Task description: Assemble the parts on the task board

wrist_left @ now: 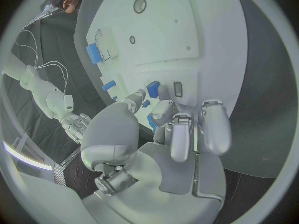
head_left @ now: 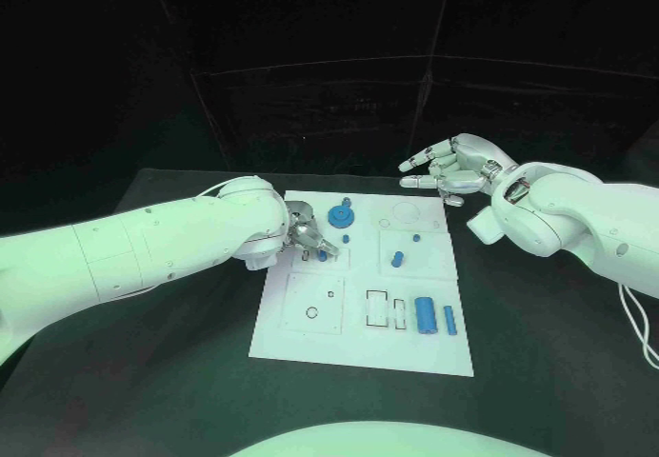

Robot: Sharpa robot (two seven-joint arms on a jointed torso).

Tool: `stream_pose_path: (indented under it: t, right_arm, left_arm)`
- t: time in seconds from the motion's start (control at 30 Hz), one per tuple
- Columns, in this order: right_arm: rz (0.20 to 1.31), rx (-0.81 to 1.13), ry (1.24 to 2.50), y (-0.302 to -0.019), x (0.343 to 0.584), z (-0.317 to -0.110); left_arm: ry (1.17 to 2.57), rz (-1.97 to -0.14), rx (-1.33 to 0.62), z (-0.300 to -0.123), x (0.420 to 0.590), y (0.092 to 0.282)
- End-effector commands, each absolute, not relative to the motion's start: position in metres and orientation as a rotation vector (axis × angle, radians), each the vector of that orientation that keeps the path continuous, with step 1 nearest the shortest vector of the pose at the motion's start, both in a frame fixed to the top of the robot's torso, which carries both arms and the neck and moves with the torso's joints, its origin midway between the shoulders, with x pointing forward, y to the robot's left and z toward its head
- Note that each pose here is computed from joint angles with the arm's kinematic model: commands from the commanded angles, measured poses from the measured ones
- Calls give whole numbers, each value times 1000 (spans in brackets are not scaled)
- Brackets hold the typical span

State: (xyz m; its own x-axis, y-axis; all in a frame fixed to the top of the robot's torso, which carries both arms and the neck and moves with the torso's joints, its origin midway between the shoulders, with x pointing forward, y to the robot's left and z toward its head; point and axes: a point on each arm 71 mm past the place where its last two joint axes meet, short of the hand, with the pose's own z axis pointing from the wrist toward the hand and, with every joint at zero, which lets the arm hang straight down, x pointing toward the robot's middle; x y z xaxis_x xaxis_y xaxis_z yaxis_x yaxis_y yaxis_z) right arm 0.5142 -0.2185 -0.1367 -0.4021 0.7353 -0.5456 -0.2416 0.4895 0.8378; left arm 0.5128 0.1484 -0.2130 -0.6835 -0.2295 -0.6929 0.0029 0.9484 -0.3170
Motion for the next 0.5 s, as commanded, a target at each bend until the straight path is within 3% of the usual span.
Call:
stream_pose_path:
  t: [0.03, 0.33, 0.5]
  right_arm:
    - [1142, 421, 1658, -217, 514, -135]
    - [1141, 421, 1657, -218, 515, -135]
    - [1137, 424, 1656, -219, 516, -136]
  left_arm:
    - [2284, -374, -165, -211, 513, 150]
    - [2239, -412, -181, -202, 511, 152]
    - [2228, -435, -176, -189, 512, 156]
